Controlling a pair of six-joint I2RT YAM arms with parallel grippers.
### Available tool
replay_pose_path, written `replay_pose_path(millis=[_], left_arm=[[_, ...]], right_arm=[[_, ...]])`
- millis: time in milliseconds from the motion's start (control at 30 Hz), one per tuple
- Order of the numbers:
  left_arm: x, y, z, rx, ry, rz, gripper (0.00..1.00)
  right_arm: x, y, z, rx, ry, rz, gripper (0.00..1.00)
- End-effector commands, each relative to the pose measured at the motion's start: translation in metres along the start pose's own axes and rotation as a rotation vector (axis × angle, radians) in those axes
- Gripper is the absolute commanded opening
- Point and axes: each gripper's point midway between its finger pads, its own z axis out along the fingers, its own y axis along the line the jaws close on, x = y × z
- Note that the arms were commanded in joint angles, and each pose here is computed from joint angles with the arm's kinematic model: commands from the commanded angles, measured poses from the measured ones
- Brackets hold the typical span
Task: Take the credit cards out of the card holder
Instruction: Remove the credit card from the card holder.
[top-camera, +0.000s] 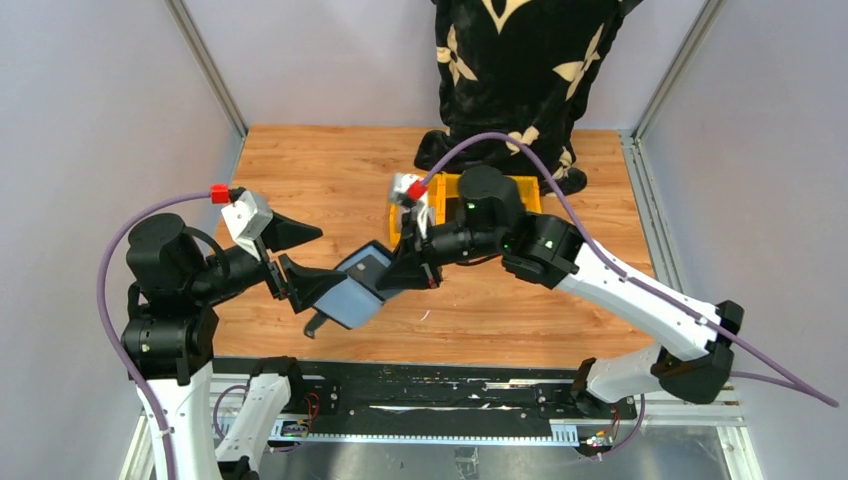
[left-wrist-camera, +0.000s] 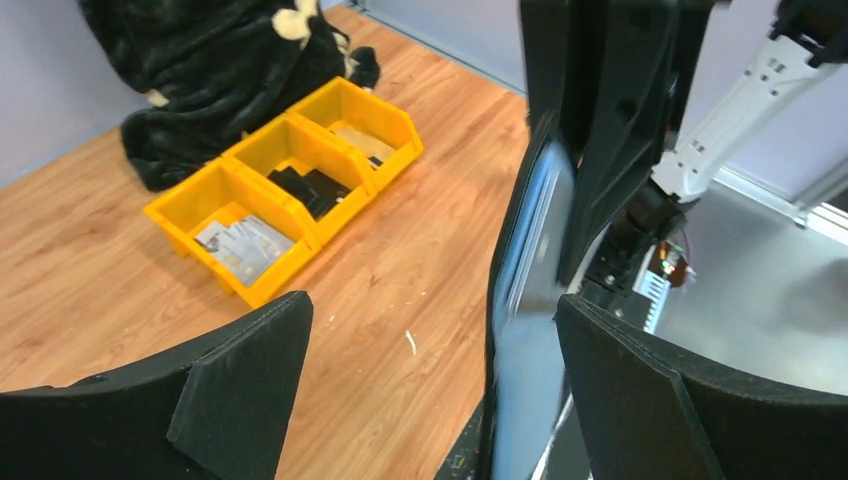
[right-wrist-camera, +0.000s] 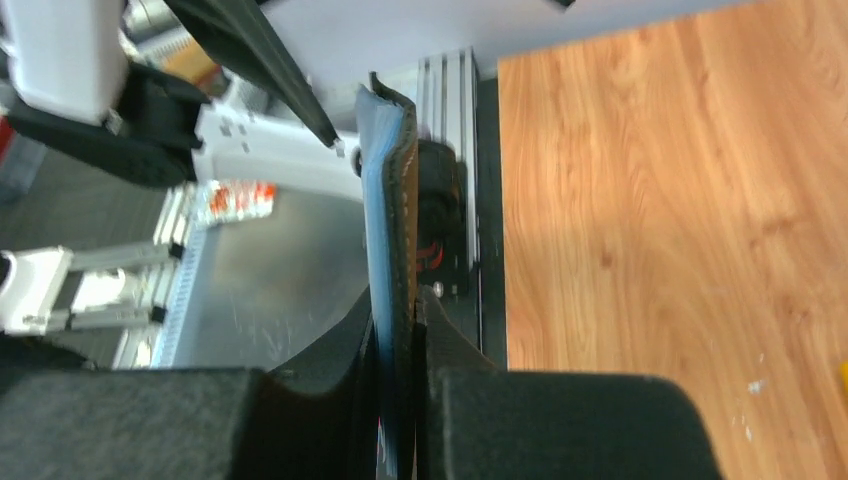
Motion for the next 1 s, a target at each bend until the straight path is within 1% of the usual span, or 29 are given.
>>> replay_pose_path(millis=[0, 133, 233, 400, 500, 533, 567, 600, 667, 700, 833, 867, 900, 933, 967], left_arm=[[0.009, -0.016, 0.004, 0.140, 0.023, -0.053, 1.00], [0.026, -0.025, 0.008, 0.260, 0.054, -0.198, 0.98], [0.034, -0.023, 0.011, 0.267, 0.064, -0.219, 0.91], [0.042, -0.038, 0.006, 0.326, 0.067, -0.220, 0.86], [0.052, -0.038, 0.009, 0.349, 0.091, -0.296, 0.84], [0.055, -0.038, 0.011, 0.363, 0.104, -0.319, 0.80], [0.059, -0.040, 0.012, 0.378, 0.117, -0.328, 0.72], [0.061, -0.040, 0.013, 0.379, 0.123, -0.331, 0.68], [0.063, -0.041, 0.013, 0.388, 0.128, -0.332, 0.55], [0.063, -0.042, 0.013, 0.390, 0.128, -0.328, 0.51], [0.066, -0.038, 0.015, 0.376, 0.132, -0.321, 0.19], [0.067, -0.037, 0.015, 0.374, 0.135, -0.326, 0.12], [0.068, -0.036, 0.016, 0.369, 0.138, -0.330, 0.05], [0.068, -0.034, 0.017, 0.364, 0.138, -0.320, 0.00], [0.068, -0.033, 0.017, 0.358, 0.136, -0.305, 0.00]], right_arm=[[0.065, -0.001, -0.002, 0.033, 0.335, -0.044, 0.00], [0.065, 0.004, 0.008, 0.008, 0.378, -0.078, 0.00], [0.062, 0.009, 0.015, -0.020, 0.372, -0.092, 0.00], [0.052, 0.014, 0.022, -0.052, 0.355, -0.106, 0.00], [0.048, 0.016, 0.026, -0.068, 0.358, -0.108, 0.00], [0.047, 0.016, 0.028, -0.073, 0.358, -0.107, 0.00], [0.047, 0.016, 0.029, -0.076, 0.358, -0.102, 0.00], [0.047, 0.016, 0.031, -0.077, 0.359, -0.100, 0.00], [0.049, 0.015, 0.033, -0.077, 0.365, -0.092, 0.00], [0.050, 0.014, 0.035, -0.079, 0.366, -0.090, 0.00], [0.048, 0.014, 0.038, -0.084, 0.348, -0.079, 0.00], [0.047, 0.014, 0.038, -0.078, 0.333, -0.078, 0.02], [0.045, 0.013, 0.038, -0.071, 0.307, -0.081, 0.09], [0.041, 0.014, 0.037, -0.067, 0.266, -0.087, 0.22], [0.038, 0.014, 0.036, -0.060, 0.220, -0.085, 0.33]])
